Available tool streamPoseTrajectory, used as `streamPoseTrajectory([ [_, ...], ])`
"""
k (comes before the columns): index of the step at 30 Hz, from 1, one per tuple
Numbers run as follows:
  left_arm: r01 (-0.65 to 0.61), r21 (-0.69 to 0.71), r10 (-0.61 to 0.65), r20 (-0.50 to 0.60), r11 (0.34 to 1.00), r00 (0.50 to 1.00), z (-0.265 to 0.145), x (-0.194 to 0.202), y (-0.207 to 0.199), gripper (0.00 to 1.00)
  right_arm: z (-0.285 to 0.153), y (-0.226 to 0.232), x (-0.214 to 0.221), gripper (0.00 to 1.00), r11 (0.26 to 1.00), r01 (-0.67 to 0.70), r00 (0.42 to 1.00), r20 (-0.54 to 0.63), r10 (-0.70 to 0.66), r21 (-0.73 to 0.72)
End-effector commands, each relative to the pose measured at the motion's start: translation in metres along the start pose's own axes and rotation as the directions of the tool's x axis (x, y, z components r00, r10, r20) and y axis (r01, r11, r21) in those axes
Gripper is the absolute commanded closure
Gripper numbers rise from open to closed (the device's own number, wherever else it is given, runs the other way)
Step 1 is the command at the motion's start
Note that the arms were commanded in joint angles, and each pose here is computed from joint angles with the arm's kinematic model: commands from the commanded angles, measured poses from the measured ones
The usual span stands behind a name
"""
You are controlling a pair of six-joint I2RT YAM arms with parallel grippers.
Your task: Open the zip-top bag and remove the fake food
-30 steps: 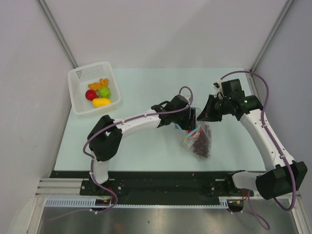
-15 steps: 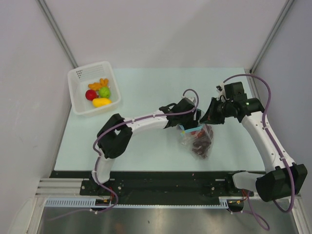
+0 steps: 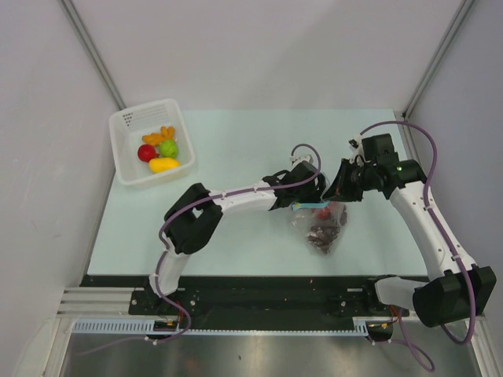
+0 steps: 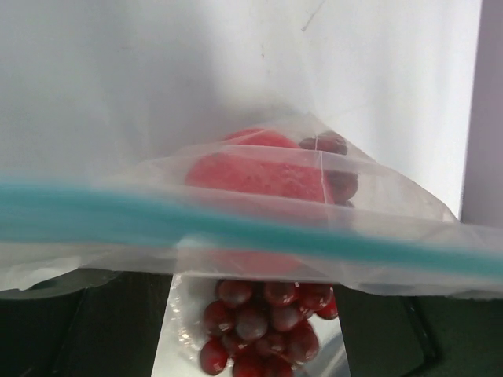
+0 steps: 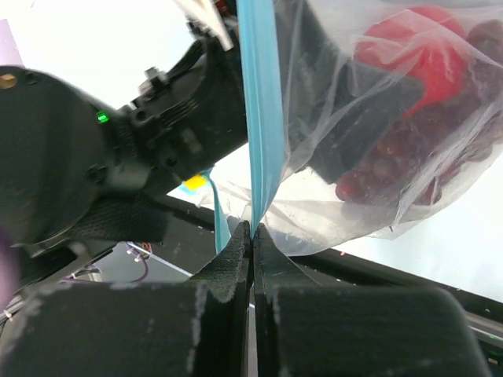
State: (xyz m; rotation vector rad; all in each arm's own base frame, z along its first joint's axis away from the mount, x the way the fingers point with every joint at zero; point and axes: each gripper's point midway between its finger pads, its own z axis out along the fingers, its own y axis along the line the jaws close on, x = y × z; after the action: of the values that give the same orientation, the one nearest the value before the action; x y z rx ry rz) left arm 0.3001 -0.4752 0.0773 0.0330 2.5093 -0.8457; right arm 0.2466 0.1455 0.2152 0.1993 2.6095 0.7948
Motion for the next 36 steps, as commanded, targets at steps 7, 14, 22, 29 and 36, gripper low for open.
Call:
streamPoseTrajectory([
  [7, 0.149, -0.015, -0.150, -0.053, 0.989, 0.987, 0.029, 0.019, 0.012, 0.20, -0.011, 0.001, 0.012, 1.00, 1.000, 0.009, 1.000, -0.016, -0.009, -0.009],
  [14, 0.124, 0.040, -0.122, -0.060, 0.991, 0.991, 0.032, 0.017, 0.003, 0.36, -0.011, -0.002, 0.013, 1.00, 1.000, 0.006, 1.000, -0.013, -0.006, 0.002],
  [22, -0.019, 0.058, 0.019, 0.003, 0.998, 1.000, 0.002, -0.002, -0.001, 0.85, -0.013, -0.005, 0.012, 1.00, 1.000, 0.008, 1.000, -0.001, -0.008, 0.008],
  [29, -0.127, 0.093, 0.124, 0.034, 0.988, 0.992, -0.036, -0.013, -0.011, 1.00, -0.015, -0.008, 0.006, 1.00, 1.000, 0.007, 1.000, 0.020, -0.007, 0.010],
  [36, -0.261, 0.176, 0.255, 0.059, 0.949, 0.965, -0.076, -0.025, -0.036, 1.00, -0.017, -0.017, 0.004, 1.00, 0.998, 0.033, 0.998, 0.042, -0.036, 0.057],
])
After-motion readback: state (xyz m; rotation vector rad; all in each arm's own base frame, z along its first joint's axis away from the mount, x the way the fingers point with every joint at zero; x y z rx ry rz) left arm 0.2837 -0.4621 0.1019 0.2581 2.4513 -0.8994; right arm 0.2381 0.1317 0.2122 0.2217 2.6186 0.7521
